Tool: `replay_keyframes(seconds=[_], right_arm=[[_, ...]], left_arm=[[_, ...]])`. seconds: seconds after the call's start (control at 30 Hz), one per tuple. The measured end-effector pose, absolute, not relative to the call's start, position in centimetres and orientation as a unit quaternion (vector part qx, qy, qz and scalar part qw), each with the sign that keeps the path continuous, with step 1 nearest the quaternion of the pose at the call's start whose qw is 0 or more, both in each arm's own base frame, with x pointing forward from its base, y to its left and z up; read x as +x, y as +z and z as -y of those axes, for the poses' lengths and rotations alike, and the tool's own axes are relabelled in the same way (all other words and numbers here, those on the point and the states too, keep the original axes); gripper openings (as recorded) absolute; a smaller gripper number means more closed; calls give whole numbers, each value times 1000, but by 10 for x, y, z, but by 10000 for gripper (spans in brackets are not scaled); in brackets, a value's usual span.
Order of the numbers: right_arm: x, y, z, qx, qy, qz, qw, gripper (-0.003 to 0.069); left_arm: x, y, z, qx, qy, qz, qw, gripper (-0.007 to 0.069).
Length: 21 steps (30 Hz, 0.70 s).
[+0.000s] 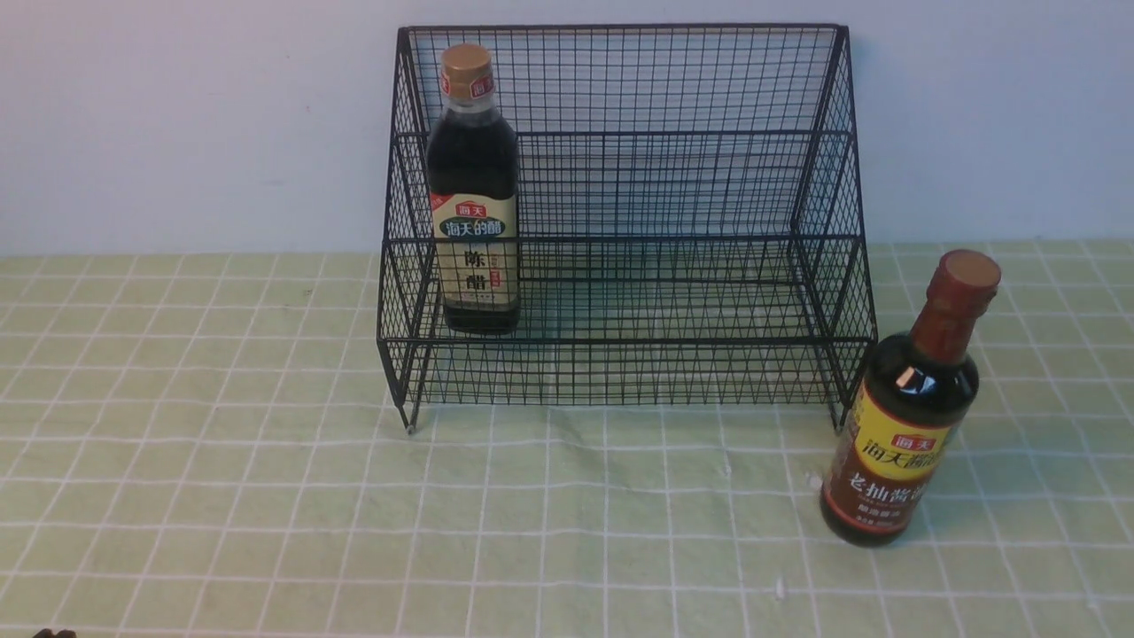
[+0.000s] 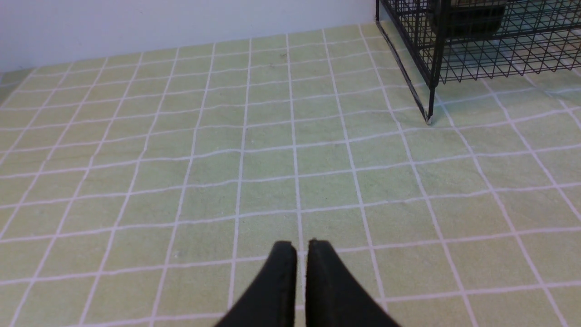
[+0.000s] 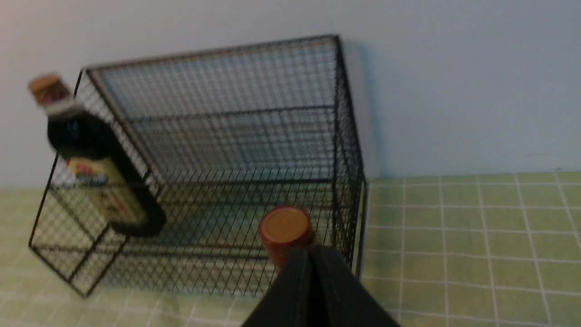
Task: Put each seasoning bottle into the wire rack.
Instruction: Use the right arm to grab the condiment bottle closest to it
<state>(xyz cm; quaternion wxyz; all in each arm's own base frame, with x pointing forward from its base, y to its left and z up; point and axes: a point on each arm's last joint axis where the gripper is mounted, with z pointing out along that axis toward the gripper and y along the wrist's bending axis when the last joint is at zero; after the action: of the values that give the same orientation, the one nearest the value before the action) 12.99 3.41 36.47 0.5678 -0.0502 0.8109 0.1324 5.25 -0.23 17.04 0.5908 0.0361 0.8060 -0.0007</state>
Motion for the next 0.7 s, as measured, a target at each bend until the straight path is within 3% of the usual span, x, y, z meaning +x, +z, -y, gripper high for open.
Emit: replay_keyframes(seconds=[0.13,0.27,0.37,0.6,0.7], right_arm=[[159,377,-53,-147,111,-820,543,-4],[183,375,-65,-167,112,-831,519,54],[198,369,-70,-166,116,-838,507,148],[229,347,-78,-159,112,-851,488,524],[237,343,-80,-157,109,-852,488,629]], left_arm=[[52,170,2,36,-1,-806,591,18],[52,170,2,36,-1,-806,591,18],[52,170,2,36,-1,-806,591,18],[52,170,2,36,-1,-806,591,18],[52,170,2,36,-1,-806,591,18]])
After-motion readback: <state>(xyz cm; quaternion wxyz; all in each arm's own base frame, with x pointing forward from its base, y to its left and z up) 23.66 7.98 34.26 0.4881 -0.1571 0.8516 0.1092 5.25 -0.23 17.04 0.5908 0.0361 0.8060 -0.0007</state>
